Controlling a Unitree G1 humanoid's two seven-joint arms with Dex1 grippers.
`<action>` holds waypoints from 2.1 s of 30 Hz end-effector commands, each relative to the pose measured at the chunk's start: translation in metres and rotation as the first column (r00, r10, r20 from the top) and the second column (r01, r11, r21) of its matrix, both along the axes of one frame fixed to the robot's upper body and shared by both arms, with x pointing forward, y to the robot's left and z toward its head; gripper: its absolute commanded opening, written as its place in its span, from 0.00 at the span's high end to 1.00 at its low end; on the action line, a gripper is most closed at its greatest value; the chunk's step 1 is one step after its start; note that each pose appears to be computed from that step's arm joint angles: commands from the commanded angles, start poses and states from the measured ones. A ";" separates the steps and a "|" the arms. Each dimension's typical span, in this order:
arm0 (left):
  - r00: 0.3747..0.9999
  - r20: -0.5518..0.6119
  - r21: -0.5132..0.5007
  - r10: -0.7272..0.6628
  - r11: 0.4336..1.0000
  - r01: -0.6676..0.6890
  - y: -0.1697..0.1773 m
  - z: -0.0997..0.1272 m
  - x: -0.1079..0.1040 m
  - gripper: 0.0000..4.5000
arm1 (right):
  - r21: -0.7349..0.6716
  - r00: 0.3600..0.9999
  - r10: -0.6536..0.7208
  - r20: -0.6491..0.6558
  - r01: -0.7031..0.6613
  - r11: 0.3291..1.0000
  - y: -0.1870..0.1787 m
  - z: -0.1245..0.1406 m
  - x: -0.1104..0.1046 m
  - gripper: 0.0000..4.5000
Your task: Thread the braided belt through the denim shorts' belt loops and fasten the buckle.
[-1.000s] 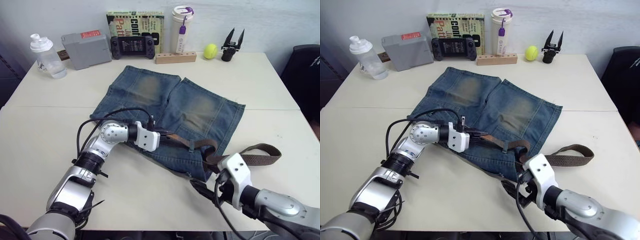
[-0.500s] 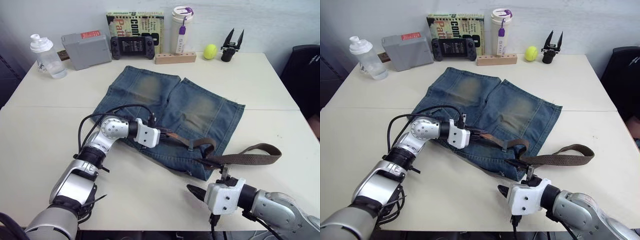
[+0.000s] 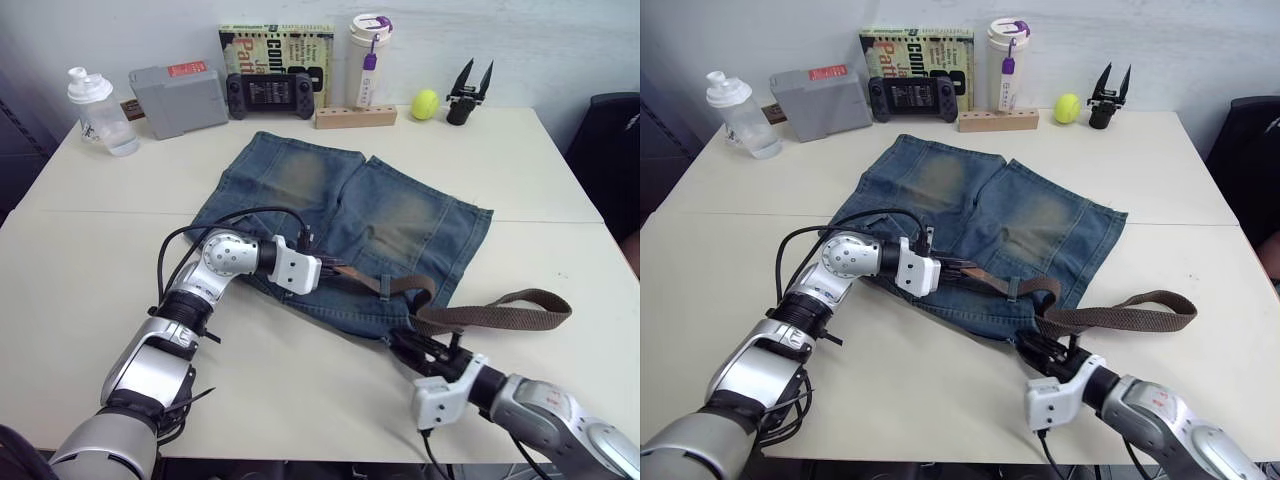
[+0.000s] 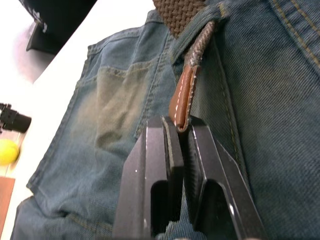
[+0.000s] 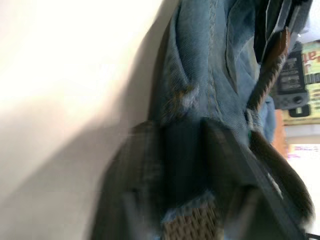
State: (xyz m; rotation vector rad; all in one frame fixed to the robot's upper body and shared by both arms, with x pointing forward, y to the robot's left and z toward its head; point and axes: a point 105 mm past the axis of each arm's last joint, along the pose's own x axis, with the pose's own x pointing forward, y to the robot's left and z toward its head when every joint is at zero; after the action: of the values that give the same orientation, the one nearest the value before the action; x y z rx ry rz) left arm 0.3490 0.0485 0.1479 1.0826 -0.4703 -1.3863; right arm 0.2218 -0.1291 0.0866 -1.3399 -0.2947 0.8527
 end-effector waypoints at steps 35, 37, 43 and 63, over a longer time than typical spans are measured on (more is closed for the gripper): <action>0.998 -0.013 -0.190 0.061 0.980 -0.063 -0.068 0.020 0.004 1.00 | 0.501 0.931 -0.272 -0.242 0.360 0.787 -0.109 0.100 0.018 0.02; 0.998 -0.012 -0.195 0.058 0.979 -0.059 -0.071 0.021 0.004 1.00 | 0.668 0.855 -0.181 -0.486 0.497 0.554 -0.096 0.098 0.016 0.02; 0.999 -0.012 -0.207 0.044 0.977 -0.046 -0.078 0.022 0.001 1.00 | 0.554 0.516 0.431 -0.740 0.831 -0.045 -0.031 0.083 -0.004 0.02; 0.999 -0.013 -0.213 0.044 0.976 -0.046 -0.077 0.024 -0.007 1.00 | 0.177 0.479 0.743 -0.467 0.874 -0.453 -0.024 0.082 0.053 0.02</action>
State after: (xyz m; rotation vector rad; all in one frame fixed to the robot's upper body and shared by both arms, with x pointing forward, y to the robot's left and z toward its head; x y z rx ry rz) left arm 0.3481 -0.0238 0.1602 0.9122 -0.5102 -1.2743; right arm 0.2747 -0.1481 0.1632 1.3442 0.2174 0.3195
